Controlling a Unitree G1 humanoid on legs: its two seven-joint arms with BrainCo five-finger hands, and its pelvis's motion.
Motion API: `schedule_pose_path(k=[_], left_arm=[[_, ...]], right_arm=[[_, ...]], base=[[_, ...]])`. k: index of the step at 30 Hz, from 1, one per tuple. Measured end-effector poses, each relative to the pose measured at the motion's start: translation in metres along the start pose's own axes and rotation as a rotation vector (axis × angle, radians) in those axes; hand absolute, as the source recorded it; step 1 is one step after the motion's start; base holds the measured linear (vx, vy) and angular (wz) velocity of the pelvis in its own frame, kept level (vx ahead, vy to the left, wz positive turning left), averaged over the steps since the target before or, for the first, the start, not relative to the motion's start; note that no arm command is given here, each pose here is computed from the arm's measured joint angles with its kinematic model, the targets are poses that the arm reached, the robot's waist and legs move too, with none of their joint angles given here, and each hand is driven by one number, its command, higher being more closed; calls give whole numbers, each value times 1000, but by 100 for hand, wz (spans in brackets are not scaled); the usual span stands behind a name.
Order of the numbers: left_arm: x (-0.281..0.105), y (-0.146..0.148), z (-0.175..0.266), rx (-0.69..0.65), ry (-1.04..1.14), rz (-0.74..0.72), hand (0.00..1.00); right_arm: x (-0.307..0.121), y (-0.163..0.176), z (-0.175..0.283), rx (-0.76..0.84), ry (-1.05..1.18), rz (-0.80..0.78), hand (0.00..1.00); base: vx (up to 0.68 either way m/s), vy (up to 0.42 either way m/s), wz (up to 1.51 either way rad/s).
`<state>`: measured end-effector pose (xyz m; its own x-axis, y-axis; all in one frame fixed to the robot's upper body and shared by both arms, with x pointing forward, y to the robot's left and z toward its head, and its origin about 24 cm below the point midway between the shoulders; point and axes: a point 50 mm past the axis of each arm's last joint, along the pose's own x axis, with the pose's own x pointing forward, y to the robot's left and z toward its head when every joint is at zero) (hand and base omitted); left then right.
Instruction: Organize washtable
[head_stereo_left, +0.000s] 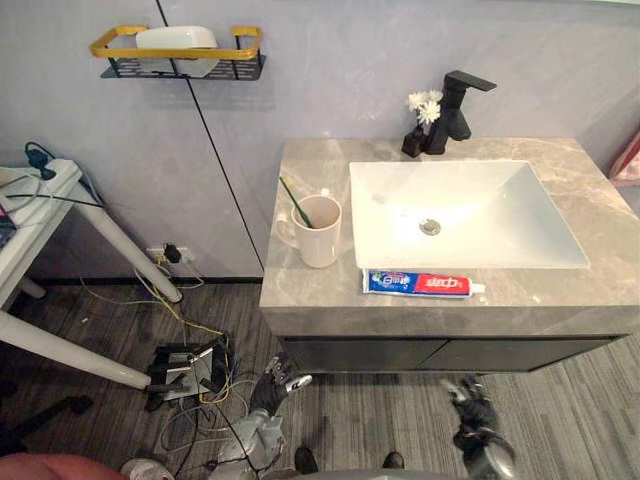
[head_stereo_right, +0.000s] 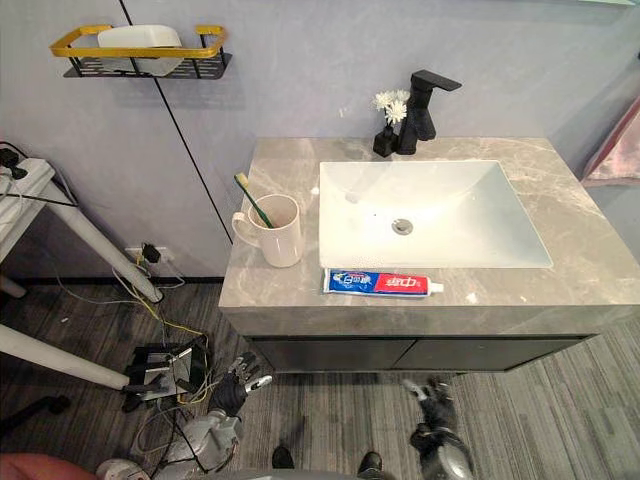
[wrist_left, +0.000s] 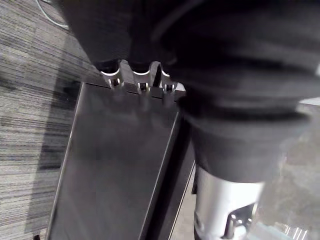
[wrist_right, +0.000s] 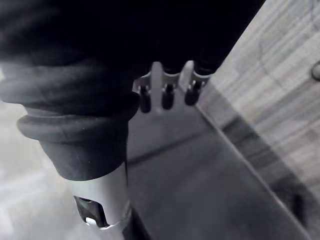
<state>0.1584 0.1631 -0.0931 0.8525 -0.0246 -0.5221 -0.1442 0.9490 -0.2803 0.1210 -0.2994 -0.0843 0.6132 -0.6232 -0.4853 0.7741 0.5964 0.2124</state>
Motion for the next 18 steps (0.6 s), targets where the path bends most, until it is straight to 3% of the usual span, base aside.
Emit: schedule_pose_path(k=[3,7,12,18], left_arm=[[0,5,3,12,-11,6,0],[1,1,7,10,-27,-8,0],[1,0,6,11,-26,-29,0],[1,-10,2,-11,-17,-57,0]], right_arm=[[6,-16,46,7,-183,-59,0],[9,-10,83,19,-328,-54,0],[13,18,131,-23,-503,33,0],[0,81,219,-184,-808,293,0]], base=[[5,-4,-3],[1,-2,0],[-9,2,8],[1,19,6]])
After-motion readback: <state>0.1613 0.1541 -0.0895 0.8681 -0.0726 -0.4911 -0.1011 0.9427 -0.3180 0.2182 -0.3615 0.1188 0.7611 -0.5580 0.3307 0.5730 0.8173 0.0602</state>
